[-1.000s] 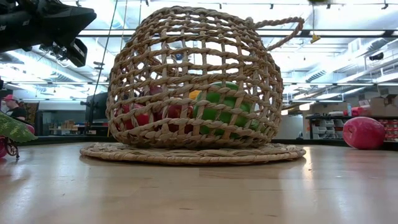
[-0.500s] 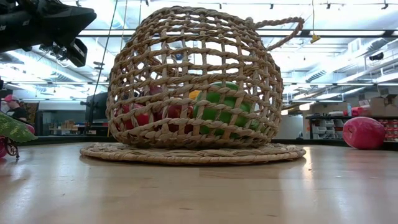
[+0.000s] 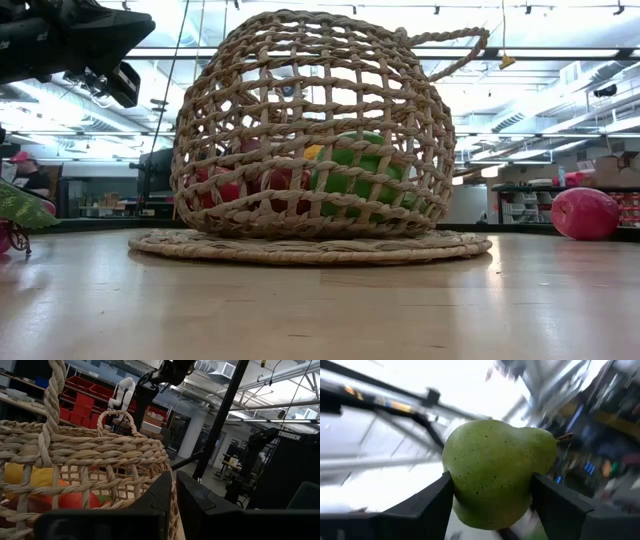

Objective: Build produce basket
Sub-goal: Put the green pear into the brown basket

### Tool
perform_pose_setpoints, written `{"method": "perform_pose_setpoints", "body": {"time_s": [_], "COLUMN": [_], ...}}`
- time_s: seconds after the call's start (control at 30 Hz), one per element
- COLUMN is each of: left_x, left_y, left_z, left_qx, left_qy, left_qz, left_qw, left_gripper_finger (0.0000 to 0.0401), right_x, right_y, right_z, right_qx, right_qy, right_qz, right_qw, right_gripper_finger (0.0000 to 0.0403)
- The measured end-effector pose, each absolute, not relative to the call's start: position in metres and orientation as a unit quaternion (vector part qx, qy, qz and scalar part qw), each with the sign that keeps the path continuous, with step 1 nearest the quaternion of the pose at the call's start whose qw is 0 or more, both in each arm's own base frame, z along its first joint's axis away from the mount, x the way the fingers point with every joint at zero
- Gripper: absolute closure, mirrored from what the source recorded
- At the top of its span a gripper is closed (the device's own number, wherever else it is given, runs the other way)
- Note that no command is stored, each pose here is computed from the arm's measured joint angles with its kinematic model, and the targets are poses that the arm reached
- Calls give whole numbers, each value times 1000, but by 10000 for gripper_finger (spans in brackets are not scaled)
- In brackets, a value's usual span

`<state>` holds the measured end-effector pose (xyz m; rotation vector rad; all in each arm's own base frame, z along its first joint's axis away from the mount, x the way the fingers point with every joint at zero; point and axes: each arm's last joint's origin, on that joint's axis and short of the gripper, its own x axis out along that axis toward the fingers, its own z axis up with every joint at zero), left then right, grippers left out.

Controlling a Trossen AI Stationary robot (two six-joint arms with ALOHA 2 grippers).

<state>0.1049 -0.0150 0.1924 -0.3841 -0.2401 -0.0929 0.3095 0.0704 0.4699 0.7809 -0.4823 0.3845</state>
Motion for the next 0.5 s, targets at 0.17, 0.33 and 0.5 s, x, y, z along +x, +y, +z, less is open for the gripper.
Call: {"method": "perform_pose_setpoints", "body": {"time_s": [0.17,0.33,0.5], "left_x": [105,105,105], "left_y": [-15,-15,-15], "left_z": [192,192,192], "left_qx": [-190,-190,-190], "left_qy": [-119,-119,-119], "left_qz": [-46,-46,-46], "left_qw": [973,973,973], "left_gripper_finger": [373,368,366], "right_x": [306,303,305], "right_y": [62,59,55], "right_z": [477,481,480], "right_qx": [342,321,315], "right_qy": [-297,-325,-321], "right_qz": [141,126,116], "right_qw": [880,881,886], "right_gripper_finger": [144,144,144]}}
